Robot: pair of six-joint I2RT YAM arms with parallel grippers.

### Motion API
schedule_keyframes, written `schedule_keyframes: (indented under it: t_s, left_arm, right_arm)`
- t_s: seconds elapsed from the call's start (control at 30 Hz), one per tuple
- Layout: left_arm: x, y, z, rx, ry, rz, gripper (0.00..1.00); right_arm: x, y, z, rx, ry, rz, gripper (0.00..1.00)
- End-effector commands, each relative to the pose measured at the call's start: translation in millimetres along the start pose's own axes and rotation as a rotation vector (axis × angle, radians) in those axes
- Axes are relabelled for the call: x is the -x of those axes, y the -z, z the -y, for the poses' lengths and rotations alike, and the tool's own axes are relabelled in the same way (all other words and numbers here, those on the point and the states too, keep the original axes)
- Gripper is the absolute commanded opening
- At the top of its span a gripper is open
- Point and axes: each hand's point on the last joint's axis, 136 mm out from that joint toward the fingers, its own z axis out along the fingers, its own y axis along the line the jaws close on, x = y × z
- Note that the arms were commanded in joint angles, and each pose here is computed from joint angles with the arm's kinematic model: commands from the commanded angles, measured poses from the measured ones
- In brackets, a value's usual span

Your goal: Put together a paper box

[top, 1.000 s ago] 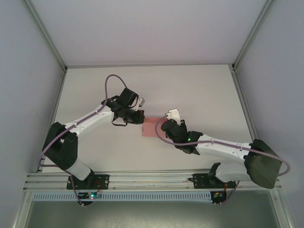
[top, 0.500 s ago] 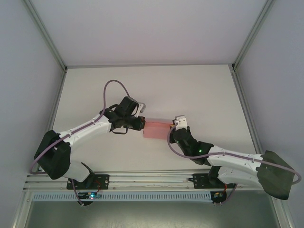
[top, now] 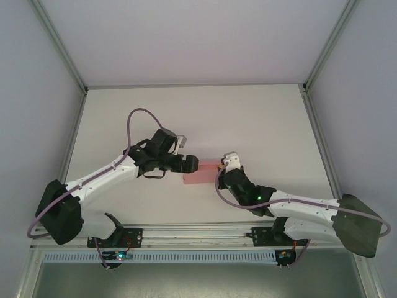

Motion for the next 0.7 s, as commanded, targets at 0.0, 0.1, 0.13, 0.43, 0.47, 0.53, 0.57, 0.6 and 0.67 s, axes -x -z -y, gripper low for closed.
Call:
schedule_keyframes:
  t_s: [0.0,0.1,0.13,0.43,0.47,0.53,0.57,0.6,0.67]
  left_arm:
    - [6.3,2.7,-9.7,0.024,0.112,0.038,1.0]
    - [8.4,-2.3,-23.2,0.025,0.189,0.063,1.0]
    - [8.0,-4.5,-28.1,0.021,0.218,0.066,1.0]
    - [1.0,-34.2,-42.1,-0.13,0.334,0.065,0.97]
    - [-0.8,-36.4,-39.6,-0.16,0.332,0.059,0.95]
    - [-5.1,-39.4,-41.2,-0.175,0.341,0.061,0.88]
    - [-8.3,-41.0,-44.4,-0.168,0.352,0.057,0.82]
    - [-11.8,-42.5,-48.1,-0.154,0.357,0.049,0.76]
    - [-20.6,-45.4,-55.1,-0.13,0.37,0.031,0.68]
  right_arm:
    - [-69.3,2.6,11.3,-0.012,0.157,-0.243,0.0]
    - [-67.9,2.8,10.1,-0.008,0.147,-0.234,0.0]
    - [-68.1,3.0,10.4,-0.009,0.148,-0.233,0.0]
    - [-70.5,3.5,9.7,-0.002,0.146,-0.244,0.0]
    - [-70.5,3.8,9.6,-0.001,0.143,-0.244,0.0]
    - [-70.7,4.5,9.6,0.001,0.138,-0.245,0.0]
    - [-69.5,4.6,8.0,0.009,0.138,-0.243,0.0]
    - [-68.2,5.2,6.6,0.017,0.135,-0.239,0.0]
    - [-61.1,7.3,1.6,0.042,0.123,-0.223,0.08]
